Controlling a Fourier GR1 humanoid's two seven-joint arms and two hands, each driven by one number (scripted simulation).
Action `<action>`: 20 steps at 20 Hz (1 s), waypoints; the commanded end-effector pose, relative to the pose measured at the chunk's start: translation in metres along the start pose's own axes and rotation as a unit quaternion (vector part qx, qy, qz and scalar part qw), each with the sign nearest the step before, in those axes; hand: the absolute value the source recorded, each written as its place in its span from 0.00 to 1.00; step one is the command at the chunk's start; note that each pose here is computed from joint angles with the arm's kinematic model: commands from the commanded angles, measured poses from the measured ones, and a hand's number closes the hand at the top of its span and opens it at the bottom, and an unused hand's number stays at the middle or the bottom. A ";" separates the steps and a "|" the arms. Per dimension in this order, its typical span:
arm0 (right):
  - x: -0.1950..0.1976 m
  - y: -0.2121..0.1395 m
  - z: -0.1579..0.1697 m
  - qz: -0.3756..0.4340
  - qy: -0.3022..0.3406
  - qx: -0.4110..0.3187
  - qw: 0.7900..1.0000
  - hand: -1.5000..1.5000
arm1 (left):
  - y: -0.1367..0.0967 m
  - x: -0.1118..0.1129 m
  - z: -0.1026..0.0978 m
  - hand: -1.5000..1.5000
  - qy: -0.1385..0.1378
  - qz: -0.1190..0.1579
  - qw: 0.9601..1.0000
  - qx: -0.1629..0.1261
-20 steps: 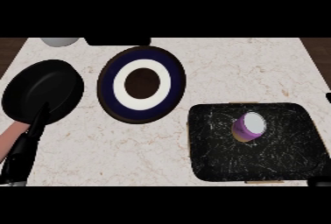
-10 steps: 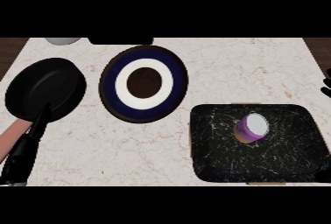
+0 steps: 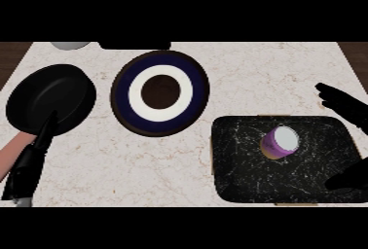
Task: Pick the can from the tray and place it in the plate
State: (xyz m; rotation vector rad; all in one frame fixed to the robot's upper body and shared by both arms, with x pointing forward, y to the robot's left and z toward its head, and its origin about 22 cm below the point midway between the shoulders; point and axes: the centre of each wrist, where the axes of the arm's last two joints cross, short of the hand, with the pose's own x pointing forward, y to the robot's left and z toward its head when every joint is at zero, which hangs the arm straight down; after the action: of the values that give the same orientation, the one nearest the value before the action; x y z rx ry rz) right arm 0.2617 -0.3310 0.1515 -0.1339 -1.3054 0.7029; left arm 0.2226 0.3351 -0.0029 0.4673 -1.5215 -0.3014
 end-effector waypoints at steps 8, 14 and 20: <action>-0.019 -0.001 -0.054 0.086 0.043 0.089 0.991 0.00 | 0.004 -0.008 0.009 0.50 0.005 -0.003 1.000 0.003; -0.014 0.014 -0.062 0.090 0.034 0.114 0.989 0.00 | 0.008 -0.008 0.010 0.50 0.004 0.008 1.000 -0.004; -0.038 0.029 -0.068 0.099 0.050 0.142 0.984 0.00 | -0.017 0.008 -0.002 0.50 -0.003 0.000 1.000 0.000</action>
State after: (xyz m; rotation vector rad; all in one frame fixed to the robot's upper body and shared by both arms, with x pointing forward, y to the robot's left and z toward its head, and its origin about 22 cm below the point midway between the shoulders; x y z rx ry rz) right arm 0.3100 -0.3155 0.0944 -0.0730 -1.1175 0.9996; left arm 0.2221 0.3351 -0.0015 0.4671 -1.5167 -0.2970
